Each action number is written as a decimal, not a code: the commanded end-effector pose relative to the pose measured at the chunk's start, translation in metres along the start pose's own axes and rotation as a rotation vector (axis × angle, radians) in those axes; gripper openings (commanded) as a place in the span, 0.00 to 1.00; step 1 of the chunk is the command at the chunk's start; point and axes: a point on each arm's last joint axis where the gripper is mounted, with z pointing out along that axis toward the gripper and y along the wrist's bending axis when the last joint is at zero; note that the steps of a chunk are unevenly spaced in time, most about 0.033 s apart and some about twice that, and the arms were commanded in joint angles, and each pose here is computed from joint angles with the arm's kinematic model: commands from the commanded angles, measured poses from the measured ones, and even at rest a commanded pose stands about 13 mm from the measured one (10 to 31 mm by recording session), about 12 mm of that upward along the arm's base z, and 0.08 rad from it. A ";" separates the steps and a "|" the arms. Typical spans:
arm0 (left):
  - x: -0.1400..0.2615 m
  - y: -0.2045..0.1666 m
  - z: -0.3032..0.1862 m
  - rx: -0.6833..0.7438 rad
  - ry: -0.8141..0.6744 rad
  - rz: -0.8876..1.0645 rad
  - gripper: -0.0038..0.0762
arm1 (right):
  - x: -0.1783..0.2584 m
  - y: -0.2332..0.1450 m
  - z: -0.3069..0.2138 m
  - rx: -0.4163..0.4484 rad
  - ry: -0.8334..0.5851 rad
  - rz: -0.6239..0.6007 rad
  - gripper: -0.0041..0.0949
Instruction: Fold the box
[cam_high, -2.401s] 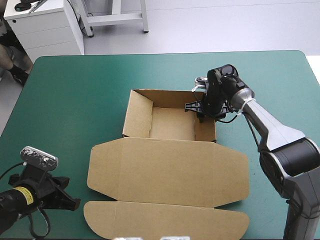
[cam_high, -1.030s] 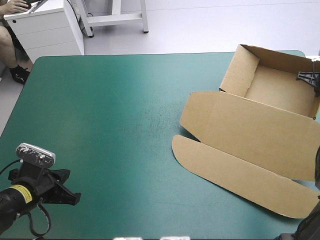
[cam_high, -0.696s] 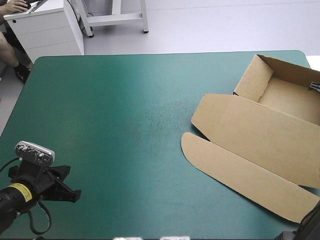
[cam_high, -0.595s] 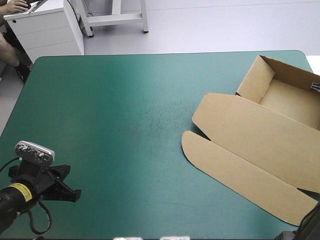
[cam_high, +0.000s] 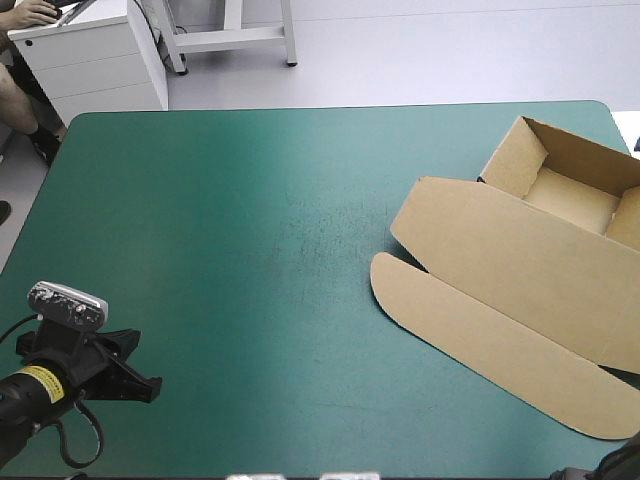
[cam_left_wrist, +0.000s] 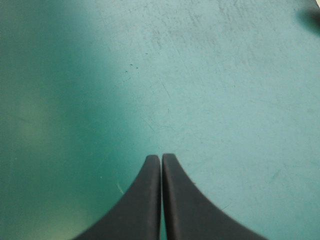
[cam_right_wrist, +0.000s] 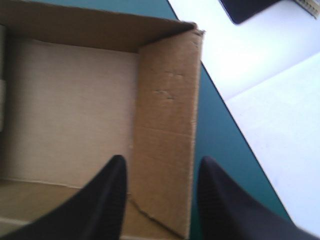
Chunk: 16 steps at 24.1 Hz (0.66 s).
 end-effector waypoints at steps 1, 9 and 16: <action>-0.011 -0.001 -0.005 0.010 -0.080 -0.007 0.04 | 0.015 0.018 -0.085 -0.143 -0.168 -0.018 0.04; -0.015 -0.002 -0.003 0.020 -0.135 -0.053 0.04 | 0.101 0.098 -0.169 -0.390 -0.387 -0.358 0.04; -0.001 0.000 0.008 0.013 -0.249 -0.027 0.04 | 0.161 0.111 -0.182 -0.466 -0.468 -0.558 0.02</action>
